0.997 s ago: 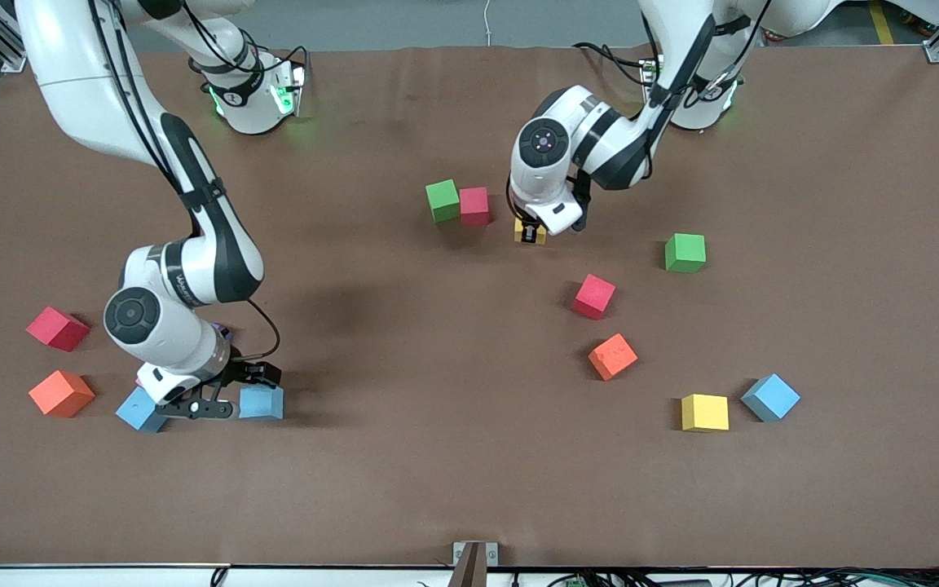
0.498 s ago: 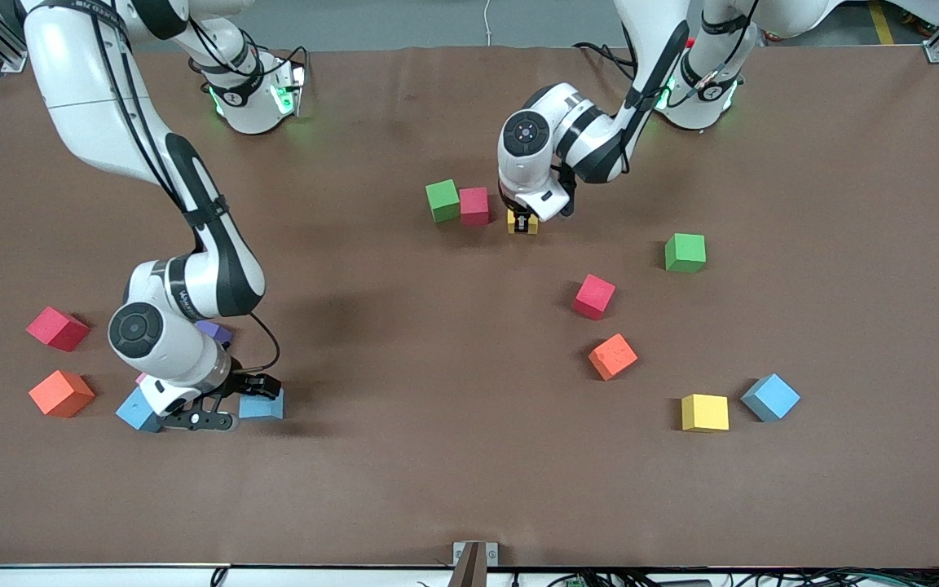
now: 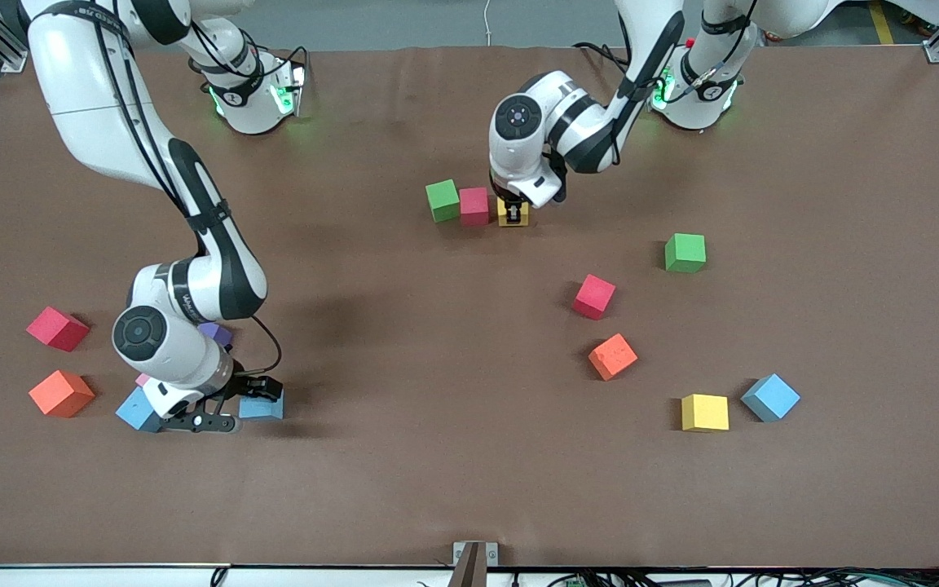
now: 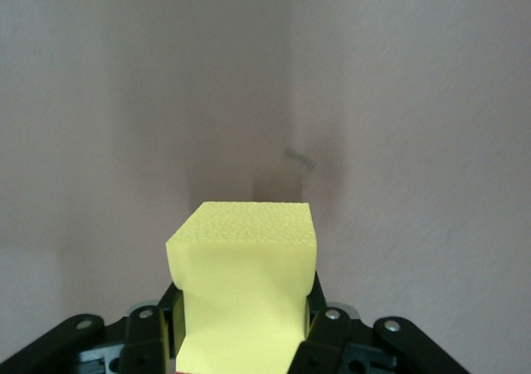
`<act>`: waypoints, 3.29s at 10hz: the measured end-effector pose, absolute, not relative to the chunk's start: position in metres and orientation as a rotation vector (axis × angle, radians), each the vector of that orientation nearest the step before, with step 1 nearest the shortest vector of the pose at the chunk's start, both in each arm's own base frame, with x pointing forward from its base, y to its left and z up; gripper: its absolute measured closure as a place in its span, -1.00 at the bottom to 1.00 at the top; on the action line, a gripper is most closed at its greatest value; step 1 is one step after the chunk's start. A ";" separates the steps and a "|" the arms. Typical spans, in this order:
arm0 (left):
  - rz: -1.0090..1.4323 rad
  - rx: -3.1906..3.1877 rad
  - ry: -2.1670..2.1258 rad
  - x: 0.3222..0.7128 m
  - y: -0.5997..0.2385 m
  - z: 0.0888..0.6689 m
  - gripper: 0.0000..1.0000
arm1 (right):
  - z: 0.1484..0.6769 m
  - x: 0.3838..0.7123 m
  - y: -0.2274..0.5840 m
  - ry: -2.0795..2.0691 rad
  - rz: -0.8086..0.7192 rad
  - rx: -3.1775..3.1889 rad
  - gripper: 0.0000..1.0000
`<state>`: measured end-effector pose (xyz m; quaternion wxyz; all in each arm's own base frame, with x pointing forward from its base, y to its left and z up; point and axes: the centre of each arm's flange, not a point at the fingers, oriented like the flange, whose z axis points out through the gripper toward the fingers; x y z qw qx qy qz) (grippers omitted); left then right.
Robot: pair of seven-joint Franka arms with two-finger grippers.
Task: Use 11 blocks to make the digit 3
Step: 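Grasp the light blue block with the right gripper while the left gripper carries yellow, then place the yellow block beside pink with the left gripper while the right gripper carries blue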
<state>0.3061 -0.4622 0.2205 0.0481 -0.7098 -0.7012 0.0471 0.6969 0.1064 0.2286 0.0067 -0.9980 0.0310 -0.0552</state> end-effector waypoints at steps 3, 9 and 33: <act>0.147 -2.197 -2.128 0.287 -0.463 0.210 -0.12 | 0.216 0.697 0.109 0.092 -0.191 -3.117 -0.91; 0.150 -2.194 -2.207 0.289 -0.461 0.208 -0.12 | 0.213 0.700 0.109 0.089 -0.197 -3.117 -0.12; 0.099 -2.276 -2.181 0.288 -0.471 0.204 -0.12 | 0.253 0.679 0.180 0.194 -0.052 -3.122 -0.12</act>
